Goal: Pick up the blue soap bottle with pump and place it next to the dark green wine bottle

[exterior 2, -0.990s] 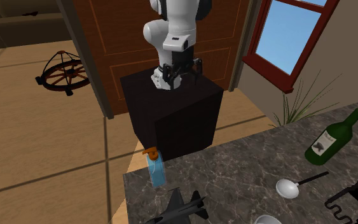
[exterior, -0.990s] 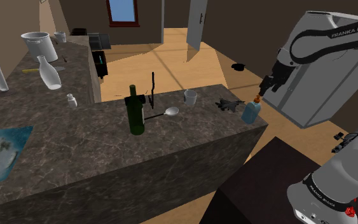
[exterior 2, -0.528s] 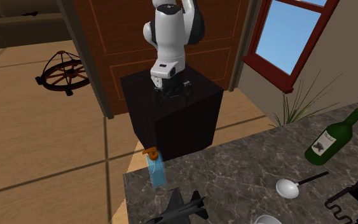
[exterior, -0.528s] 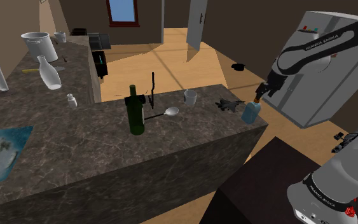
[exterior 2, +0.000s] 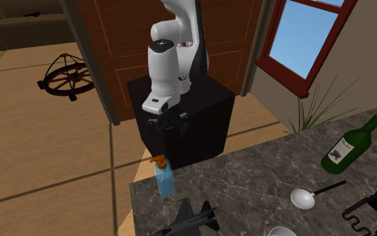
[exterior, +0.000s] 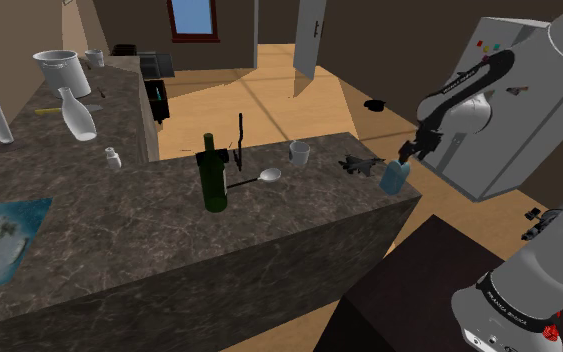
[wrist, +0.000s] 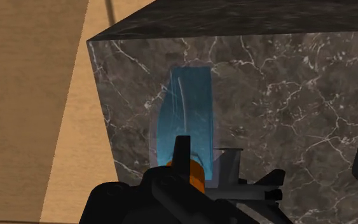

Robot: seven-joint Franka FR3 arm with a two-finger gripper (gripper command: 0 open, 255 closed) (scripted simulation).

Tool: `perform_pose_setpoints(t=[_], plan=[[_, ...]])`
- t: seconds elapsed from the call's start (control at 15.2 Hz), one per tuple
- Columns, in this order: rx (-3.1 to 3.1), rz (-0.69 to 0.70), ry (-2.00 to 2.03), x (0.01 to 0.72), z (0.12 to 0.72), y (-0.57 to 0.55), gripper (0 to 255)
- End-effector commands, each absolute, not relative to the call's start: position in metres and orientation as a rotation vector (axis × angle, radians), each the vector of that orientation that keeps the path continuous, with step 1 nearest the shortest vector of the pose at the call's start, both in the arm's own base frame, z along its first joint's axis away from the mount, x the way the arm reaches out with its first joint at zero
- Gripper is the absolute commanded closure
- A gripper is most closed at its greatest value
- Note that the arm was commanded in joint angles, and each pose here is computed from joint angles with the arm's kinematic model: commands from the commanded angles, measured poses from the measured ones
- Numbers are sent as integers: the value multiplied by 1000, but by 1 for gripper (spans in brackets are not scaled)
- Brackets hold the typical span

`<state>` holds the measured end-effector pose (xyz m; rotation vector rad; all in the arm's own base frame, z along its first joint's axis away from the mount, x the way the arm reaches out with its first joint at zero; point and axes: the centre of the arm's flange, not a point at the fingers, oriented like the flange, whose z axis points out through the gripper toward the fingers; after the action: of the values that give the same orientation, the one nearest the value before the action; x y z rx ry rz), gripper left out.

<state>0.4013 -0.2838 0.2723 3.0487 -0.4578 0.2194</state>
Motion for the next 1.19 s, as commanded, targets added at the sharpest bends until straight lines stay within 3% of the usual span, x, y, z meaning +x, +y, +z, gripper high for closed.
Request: perform_pose_setpoints(t=[0.0, 0.79, 1.12], plan=[[3038, 231, -481, 406, 253, -300, 0], [3018, 252, -527, 422, 175, -342, 0], [3018, 252, -527, 422, 175, -342, 0]])
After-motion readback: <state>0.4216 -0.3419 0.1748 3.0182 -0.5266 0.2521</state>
